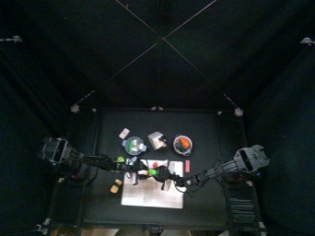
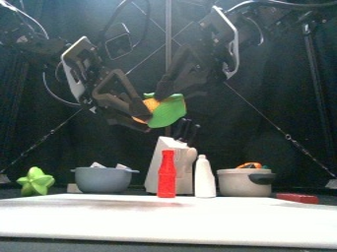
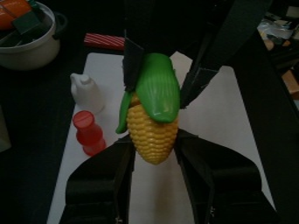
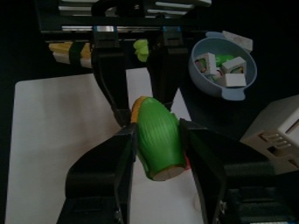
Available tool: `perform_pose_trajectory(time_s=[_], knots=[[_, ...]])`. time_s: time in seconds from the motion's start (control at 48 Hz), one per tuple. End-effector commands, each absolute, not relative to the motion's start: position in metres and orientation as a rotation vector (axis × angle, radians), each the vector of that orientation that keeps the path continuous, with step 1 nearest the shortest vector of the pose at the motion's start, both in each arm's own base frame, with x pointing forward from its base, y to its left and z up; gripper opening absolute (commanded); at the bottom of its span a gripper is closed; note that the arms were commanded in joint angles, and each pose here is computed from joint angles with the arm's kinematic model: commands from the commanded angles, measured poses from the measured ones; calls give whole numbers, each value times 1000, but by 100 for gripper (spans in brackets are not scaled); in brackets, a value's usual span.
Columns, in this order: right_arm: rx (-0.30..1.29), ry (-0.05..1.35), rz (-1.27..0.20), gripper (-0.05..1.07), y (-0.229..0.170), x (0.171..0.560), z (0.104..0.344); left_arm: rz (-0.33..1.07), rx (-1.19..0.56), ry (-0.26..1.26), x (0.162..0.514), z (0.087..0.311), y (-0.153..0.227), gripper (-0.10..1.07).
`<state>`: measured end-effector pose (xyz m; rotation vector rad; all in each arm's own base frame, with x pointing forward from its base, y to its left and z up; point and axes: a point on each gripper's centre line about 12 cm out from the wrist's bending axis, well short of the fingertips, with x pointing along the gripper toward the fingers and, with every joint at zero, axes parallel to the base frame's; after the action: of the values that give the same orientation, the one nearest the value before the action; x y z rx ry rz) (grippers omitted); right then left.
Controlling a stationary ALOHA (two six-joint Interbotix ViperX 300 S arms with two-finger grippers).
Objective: Remove corn husk
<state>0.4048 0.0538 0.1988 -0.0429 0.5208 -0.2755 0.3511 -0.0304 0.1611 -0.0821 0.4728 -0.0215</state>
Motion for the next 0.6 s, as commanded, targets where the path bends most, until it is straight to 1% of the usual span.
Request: perform_pose_trajectory(time_s=[0.0,0.167,0.583], knots=[[-26,488,-283,56,51,407,212,-25,-83,430,358,173,-32,65],[-25,483,-287,51,50,406,214,-26,-82,433,357,172,-32,65],[-30,455,-299,50,50,404,224,-26,-79,439,355,170,-31,65]])
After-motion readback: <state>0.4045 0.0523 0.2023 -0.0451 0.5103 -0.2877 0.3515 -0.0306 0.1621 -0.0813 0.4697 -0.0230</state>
